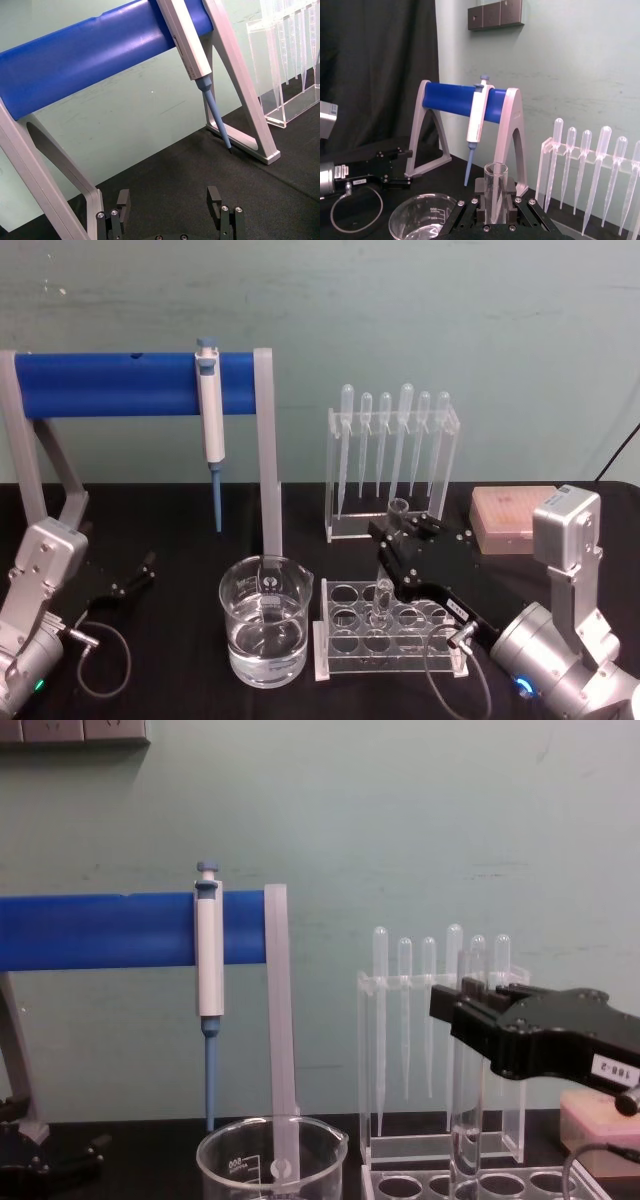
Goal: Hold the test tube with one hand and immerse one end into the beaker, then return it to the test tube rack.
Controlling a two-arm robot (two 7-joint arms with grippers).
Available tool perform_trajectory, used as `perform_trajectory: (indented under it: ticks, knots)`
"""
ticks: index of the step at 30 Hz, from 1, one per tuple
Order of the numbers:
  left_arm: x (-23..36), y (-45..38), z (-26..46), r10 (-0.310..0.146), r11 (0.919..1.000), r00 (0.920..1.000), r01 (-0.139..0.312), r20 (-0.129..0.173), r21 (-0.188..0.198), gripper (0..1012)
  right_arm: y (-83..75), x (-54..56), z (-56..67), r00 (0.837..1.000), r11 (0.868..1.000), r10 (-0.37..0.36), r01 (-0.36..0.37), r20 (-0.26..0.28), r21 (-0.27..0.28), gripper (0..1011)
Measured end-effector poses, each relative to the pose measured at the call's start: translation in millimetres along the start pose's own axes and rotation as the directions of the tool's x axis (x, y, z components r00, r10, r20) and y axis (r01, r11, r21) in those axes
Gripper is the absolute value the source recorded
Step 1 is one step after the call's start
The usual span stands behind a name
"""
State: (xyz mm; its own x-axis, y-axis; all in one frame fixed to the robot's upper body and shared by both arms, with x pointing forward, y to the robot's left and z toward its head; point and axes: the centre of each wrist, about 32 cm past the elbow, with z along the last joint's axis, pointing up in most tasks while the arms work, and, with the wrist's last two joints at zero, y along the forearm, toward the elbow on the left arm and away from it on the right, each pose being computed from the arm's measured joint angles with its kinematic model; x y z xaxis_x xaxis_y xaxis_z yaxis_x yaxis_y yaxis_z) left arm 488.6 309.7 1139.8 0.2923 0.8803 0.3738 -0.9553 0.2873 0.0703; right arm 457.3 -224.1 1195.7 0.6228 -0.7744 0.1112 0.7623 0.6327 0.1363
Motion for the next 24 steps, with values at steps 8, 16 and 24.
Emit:
perform_trajectory:
  ticks: [8,16,24]
  knots:
    - [0.0,0.0,0.0,0.0,1.0,1.0,0.0,0.0,0.0,1000,-1.4,-2.2,-15.5,1.0,1.0,-0.004,0.004,-0.009,-0.015,225]
    - [0.0,0.0,0.0,0.0,1.0,1.0,0.0,0.0,0.0,1000,-3.0,-4.8,-31.9,1.0,0.999,-0.012,0.011,-0.021,-0.032,225]
    - [0.0,0.0,0.0,0.0,1.0,1.0,0.0,0.0,0.0,1000,-3.4,-5.3,-37.0,0.999,0.999,-0.02,0.019,-0.03,-0.038,321]
